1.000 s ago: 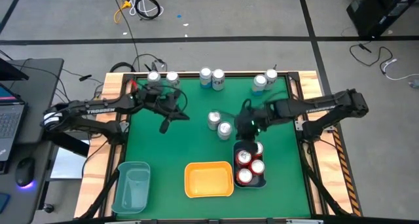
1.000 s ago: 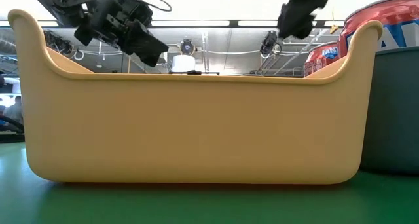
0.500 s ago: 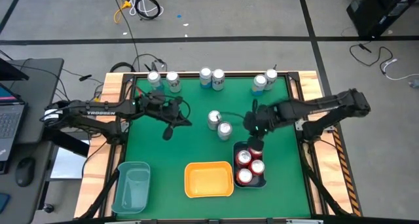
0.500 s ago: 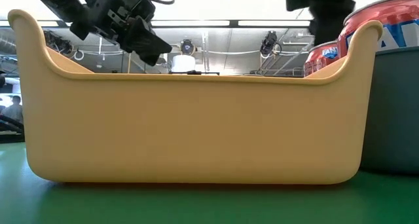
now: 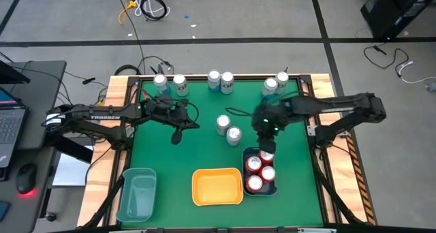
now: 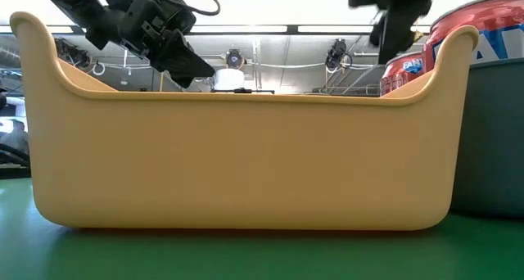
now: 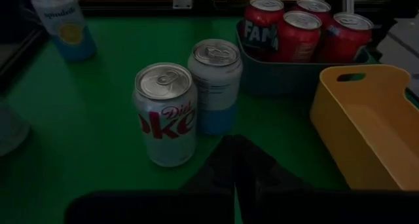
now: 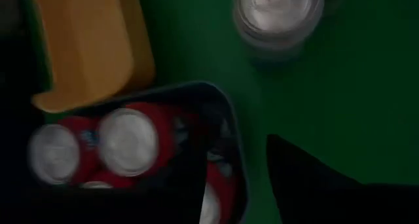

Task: Sort soda cans
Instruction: Adjust the yellow bin on the table

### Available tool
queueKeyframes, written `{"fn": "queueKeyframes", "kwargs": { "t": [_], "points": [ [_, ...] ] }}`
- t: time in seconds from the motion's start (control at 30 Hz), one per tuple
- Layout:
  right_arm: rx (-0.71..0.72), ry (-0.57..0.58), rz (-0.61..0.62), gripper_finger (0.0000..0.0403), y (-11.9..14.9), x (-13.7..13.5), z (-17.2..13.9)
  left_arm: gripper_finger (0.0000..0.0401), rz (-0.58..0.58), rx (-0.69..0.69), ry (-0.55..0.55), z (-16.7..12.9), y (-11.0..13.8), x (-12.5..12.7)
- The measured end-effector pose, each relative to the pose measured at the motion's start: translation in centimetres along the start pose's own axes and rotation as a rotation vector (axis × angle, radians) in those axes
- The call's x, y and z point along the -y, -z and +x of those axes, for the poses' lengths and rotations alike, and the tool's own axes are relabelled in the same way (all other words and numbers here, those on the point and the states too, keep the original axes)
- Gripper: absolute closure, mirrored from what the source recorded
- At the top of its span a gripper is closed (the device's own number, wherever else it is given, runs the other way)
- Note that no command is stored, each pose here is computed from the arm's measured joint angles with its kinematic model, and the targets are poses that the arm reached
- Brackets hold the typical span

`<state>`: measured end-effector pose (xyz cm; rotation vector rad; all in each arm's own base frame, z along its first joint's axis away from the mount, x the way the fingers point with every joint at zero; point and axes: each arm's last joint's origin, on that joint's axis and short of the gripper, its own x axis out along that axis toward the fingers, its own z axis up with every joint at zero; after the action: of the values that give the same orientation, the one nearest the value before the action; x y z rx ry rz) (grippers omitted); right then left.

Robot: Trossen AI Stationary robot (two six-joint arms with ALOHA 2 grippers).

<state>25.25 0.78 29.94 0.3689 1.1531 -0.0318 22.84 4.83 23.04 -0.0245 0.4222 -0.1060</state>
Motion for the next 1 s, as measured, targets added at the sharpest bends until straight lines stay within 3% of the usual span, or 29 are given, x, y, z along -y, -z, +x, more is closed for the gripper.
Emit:
{"fn": "queueKeyframes", "kwargs": {
  "t": [0.13, 0.43, 0.57, 0.73, 1.0],
  "points": [
    [0.061, 0.035, 0.045, 0.0283, 1.7, -2.6, -1.5, 0.04, -0.003, 0.001, 0.022, 0.0, 0.0, 0.0],
    [0.044, 0.051, 0.082, 0.0373, 6.0, -9.5, -0.1, 0.0401, 0.035, 0.031, 0.166, 0.4, -1.1, 2.2],
    [0.088, 0.063, 0.11, 0.0377, 7.4, -11.0, -0.3, 0.0401, 0.045, 0.035, 0.261, 0.8, -2.6, 4.2],
    [0.109, 0.061, 0.094, 0.0368, 8.7, -12.1, -0.5, 0.04, -0.008, -0.125, 0.336, 2.7, -4.0, 6.1],
    [0.113, 0.062, 0.019, 0.0365, 9.5, -12.7, -0.6, 0.0351, -0.11, -0.351, 0.322, 7.8, -5.9, 8.4]
  ]
}}
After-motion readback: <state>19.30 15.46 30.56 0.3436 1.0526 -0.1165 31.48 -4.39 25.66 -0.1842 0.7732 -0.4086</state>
